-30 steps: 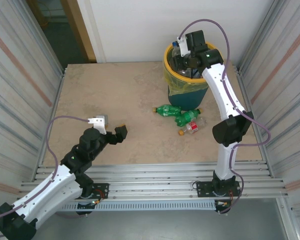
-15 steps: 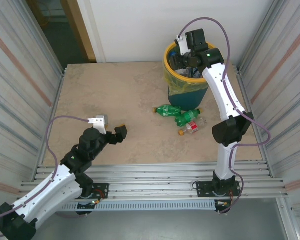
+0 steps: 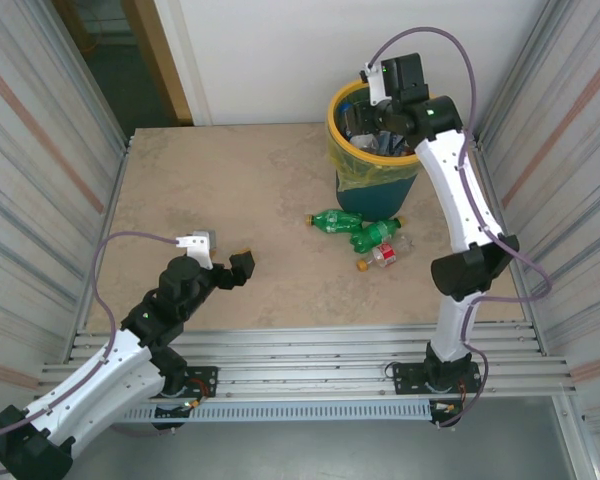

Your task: Put the plastic bottles in the bin

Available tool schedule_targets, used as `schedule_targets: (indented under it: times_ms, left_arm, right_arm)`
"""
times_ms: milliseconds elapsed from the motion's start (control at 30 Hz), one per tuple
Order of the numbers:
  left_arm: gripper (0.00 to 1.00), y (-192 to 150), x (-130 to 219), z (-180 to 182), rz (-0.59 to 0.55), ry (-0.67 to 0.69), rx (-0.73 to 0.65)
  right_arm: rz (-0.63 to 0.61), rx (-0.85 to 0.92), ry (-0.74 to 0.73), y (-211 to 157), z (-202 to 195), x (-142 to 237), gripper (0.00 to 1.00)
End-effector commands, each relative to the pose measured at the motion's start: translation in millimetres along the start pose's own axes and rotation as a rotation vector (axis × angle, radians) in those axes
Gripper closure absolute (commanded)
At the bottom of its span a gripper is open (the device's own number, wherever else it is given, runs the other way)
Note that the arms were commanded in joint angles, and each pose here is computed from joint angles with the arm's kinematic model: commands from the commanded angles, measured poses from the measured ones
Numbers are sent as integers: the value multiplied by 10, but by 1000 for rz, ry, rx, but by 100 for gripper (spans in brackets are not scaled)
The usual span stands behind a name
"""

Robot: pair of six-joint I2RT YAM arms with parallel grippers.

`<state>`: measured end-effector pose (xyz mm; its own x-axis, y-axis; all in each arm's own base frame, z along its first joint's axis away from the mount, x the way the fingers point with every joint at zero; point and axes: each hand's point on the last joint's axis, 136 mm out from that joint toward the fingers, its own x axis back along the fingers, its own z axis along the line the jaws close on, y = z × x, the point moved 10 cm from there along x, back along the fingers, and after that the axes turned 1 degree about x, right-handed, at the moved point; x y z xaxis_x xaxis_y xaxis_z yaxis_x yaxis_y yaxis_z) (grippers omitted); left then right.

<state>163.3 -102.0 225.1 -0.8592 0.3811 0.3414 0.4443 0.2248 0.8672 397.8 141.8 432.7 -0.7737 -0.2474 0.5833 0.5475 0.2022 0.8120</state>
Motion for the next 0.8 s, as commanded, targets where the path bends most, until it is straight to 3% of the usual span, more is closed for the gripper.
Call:
schedule_targets:
  times_ms: [0, 267, 467, 767]
  left_arm:
    - [1, 74, 34, 2, -27, 15, 17]
    - [1, 68, 29, 15, -27, 30, 7]
    - [1, 75, 10, 15, -31, 34, 6]
    - [1, 82, -97, -14, -20, 37, -11]
  right_arm:
    - [-61, -55, -20, 9, -9, 420, 40]
    - [-88, -179, -59, -386, -54, 839, 37]
    - [-68, -305, -109, -948, -91, 1094, 36]
    - [71, -516, -191, -1868, -114, 1188, 36]
